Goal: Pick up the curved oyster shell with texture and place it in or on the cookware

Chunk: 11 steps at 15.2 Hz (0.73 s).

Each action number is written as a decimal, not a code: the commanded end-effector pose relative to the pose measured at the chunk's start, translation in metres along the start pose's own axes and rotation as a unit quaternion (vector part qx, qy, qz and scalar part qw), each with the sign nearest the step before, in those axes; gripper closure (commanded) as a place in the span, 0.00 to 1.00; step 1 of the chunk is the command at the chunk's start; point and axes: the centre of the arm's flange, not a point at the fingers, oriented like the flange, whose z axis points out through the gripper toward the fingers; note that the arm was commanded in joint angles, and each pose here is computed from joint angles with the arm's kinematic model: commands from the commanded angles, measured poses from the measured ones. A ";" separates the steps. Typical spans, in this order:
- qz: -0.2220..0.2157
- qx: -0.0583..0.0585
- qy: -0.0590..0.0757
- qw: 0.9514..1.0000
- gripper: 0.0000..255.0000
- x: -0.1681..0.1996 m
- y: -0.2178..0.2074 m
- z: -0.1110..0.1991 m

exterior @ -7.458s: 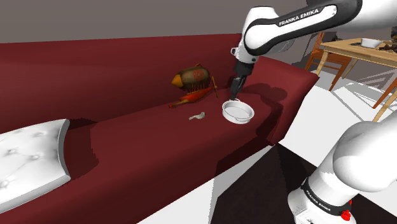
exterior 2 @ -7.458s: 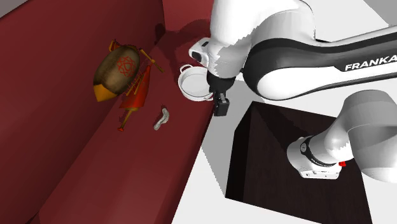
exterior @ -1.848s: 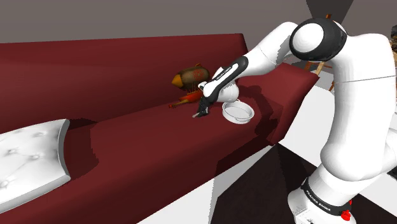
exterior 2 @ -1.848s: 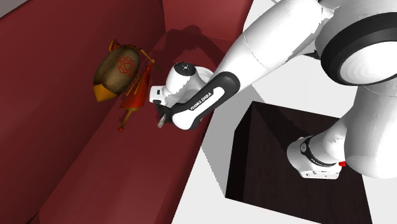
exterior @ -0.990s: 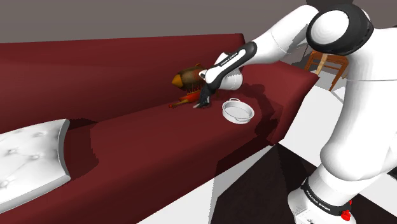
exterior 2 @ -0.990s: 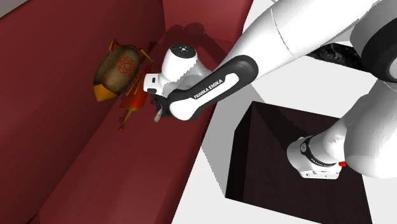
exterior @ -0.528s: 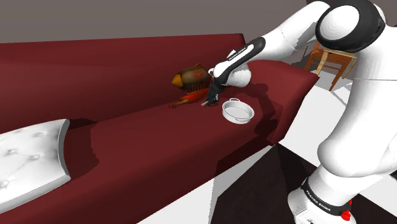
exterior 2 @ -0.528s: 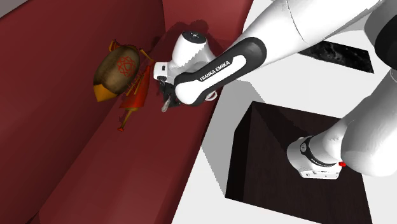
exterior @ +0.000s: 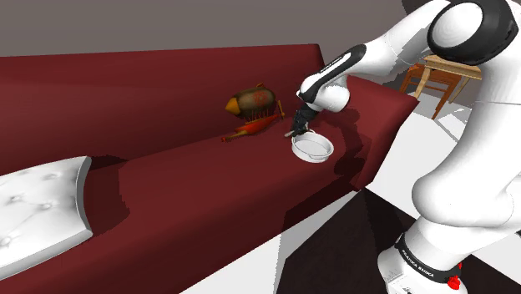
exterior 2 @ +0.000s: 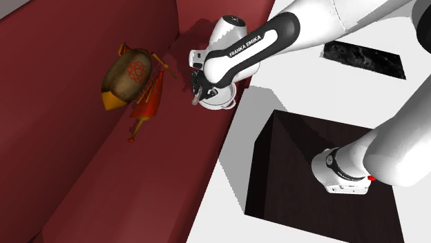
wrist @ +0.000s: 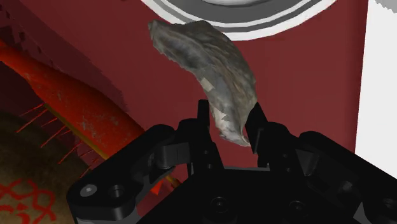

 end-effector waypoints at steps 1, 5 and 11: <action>-0.001 0.000 0.000 1.000 1.00 -0.026 0.002 -0.011; -0.001 0.000 0.000 1.000 1.00 -0.076 0.009 -0.026; -0.001 0.000 0.000 1.000 1.00 -0.127 0.012 -0.025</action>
